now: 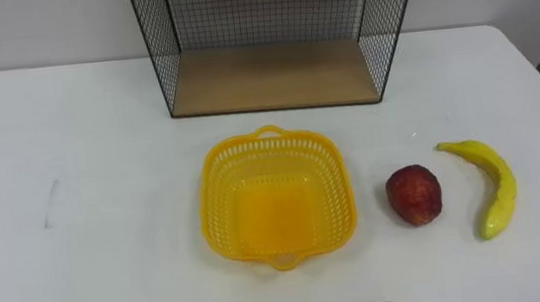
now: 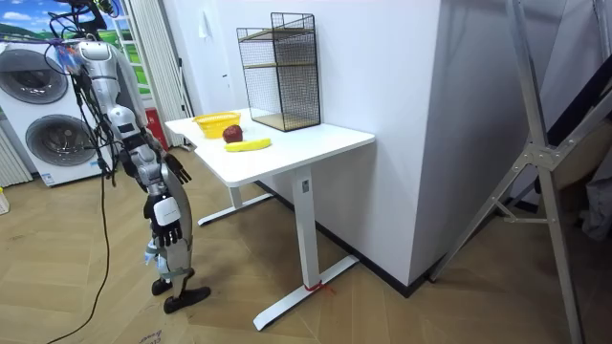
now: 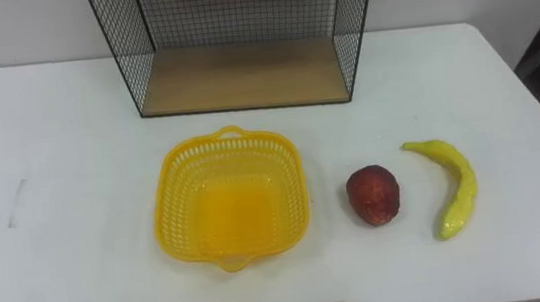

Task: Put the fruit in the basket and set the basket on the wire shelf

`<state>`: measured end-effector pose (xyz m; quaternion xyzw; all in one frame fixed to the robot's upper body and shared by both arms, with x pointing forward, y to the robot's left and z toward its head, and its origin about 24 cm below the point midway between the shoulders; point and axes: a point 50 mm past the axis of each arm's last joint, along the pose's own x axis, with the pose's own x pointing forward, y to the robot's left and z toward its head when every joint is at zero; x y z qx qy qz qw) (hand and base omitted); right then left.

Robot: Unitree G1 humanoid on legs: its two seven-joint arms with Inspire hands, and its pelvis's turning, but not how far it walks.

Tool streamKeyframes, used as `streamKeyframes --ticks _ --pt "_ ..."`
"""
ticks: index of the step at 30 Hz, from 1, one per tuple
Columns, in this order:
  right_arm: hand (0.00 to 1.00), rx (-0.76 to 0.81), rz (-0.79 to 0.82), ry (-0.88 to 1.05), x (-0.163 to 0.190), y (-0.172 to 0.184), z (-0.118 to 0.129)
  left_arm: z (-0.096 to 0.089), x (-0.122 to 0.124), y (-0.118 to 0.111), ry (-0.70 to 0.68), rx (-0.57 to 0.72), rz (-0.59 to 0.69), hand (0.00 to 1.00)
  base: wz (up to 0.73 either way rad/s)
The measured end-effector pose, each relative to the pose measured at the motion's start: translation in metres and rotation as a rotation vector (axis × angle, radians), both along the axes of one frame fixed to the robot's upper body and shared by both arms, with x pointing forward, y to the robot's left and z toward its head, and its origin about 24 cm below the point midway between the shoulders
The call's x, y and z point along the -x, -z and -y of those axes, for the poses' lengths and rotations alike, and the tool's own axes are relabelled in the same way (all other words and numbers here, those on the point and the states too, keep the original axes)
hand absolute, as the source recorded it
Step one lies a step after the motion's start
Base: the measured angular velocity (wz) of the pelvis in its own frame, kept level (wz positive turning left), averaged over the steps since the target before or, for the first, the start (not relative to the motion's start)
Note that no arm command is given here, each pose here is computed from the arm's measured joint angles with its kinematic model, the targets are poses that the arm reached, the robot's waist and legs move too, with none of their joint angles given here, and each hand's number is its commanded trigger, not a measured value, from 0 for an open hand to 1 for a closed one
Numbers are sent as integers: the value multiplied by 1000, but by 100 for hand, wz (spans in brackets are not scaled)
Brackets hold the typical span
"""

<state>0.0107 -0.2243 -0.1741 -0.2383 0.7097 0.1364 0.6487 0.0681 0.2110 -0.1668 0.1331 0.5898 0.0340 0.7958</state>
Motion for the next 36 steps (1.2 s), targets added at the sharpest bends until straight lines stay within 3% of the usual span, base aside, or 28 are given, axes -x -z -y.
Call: streamKeyframes --ticks 9,17,21,26,29,32,36 --pt "0 -4 8 25 1 0 0 0 2 0 -15 6 13 0 -4" --pt "0 69 114 242 -2 -1 6 -4 8 0 -52 -29 16 0 -4" --pt "0 123 195 555 0 -2 10 -5 10 0 -53 -42 21 0 -1" --pt "0 121 330 1150 1 -4 17 -13 23 0 -111 -76 13 0 -2" --pt "0 92 478 1602 -9 -7 26 -23 36 -1 -162 -121 -6 0 -12" --pt "0 81 596 1901 -17 -12 36 -29 45 -2 -191 -145 -14 0 -12" --pt "0 99 707 2118 -31 -20 53 -35 54 -4 -199 -168 -21 0 0"
